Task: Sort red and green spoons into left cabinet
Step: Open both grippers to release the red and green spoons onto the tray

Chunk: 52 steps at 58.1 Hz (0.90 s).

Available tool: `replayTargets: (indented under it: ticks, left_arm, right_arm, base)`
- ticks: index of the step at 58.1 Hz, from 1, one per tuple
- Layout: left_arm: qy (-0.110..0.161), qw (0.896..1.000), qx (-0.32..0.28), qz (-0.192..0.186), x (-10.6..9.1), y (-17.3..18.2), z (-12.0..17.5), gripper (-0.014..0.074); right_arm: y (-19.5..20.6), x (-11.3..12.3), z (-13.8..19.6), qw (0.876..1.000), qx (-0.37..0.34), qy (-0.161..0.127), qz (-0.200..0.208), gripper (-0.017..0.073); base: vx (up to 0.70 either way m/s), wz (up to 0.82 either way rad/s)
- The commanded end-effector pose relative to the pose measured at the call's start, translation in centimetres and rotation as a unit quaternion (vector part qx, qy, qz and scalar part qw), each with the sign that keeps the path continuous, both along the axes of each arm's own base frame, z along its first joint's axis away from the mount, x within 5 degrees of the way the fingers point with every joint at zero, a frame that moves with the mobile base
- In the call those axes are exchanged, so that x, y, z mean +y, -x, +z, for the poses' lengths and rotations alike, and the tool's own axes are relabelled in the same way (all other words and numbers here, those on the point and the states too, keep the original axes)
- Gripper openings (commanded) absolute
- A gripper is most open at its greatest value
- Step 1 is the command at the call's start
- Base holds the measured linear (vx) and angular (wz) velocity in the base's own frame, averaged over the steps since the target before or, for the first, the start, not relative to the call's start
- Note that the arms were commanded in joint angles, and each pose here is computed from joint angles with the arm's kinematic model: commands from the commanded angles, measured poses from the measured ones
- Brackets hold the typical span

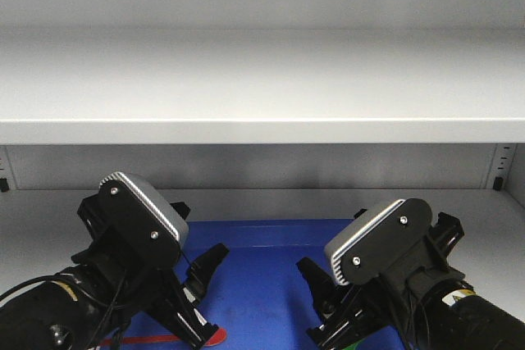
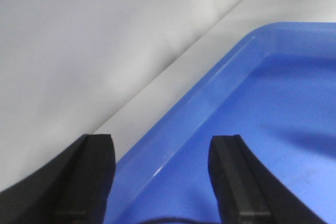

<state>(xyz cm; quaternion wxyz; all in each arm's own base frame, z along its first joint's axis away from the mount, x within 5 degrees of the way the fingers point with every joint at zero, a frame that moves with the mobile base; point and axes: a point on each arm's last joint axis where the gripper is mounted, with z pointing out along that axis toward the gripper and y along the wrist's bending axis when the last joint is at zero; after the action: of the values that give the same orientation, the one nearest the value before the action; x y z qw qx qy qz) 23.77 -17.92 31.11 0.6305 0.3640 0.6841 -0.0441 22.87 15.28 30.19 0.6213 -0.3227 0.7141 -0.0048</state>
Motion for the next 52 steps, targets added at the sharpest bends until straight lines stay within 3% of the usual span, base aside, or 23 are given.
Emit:
replayTargets:
  ticks: [1, 8, 14, 19, 28, 33, 41, 52]
  left_arm:
    - [0.036, 0.998, -0.044, 0.014, 0.4, 0.1, 2.5, 0.0524]
    - [0.048, 0.999, 0.001, 0.010, 0.3, 0.3, 1.9, 0.0511]
    - [0.065, 0.996, 0.053, 0.005, 0.2, 0.6, 1.3, 0.0447]
    - [0.067, 0.994, 0.090, -0.009, -0.1, 0.9, 0.8, 0.0325]
    - [0.057, 0.987, 0.139, -0.052, -0.3, 2.2, 0.7, -0.0002]
    - [0.073, 0.983, 0.160, -0.060, -0.1, 2.9, 1.1, -0.0007]
    - [0.107, 0.976, 0.180, -0.058, 0.4, 3.7, 1.7, -0.0001]
    - [0.116, 0.974, 0.188, -0.052, 1.6, 5.2, 1.0, -0.0001]
  right_arm:
    - [-0.2, -0.4, 2.1, 0.999, -0.047, -0.012, -0.019, 0.0575]
    - [-0.1, -0.4, 2.0, 0.999, -0.034, -0.024, -0.023, 0.0568]
    - [-0.1, -0.6, 1.8, 0.997, -0.005, -0.061, -0.042, 0.0517]
    - [0.2, -1.0, 2.0, 0.993, 0.016, -0.096, -0.059, 0.0424]
    - [1.4, -2.2, 3.1, 0.982, 0.044, -0.164, -0.083, 0.0134]
    - [2.2, -2.8, 3.8, 0.977, 0.053, -0.184, -0.091, -0.0015]
    - [3.3, -3.7, 4.5, 0.973, 0.068, -0.198, -0.097, -0.0009]
    - [4.7, -4.8, 4.9, 0.976, 0.053, -0.193, -0.089, -0.0007]
  base:
    - [0.00, 0.00]
    - [0.00, 0.00]
    - [0.00, 0.00]
    - [0.00, 0.00]
    - [0.00, 0.00]
    - [0.00, 0.00]
    - [0.00, 0.00]
    - [0.00, 0.00]
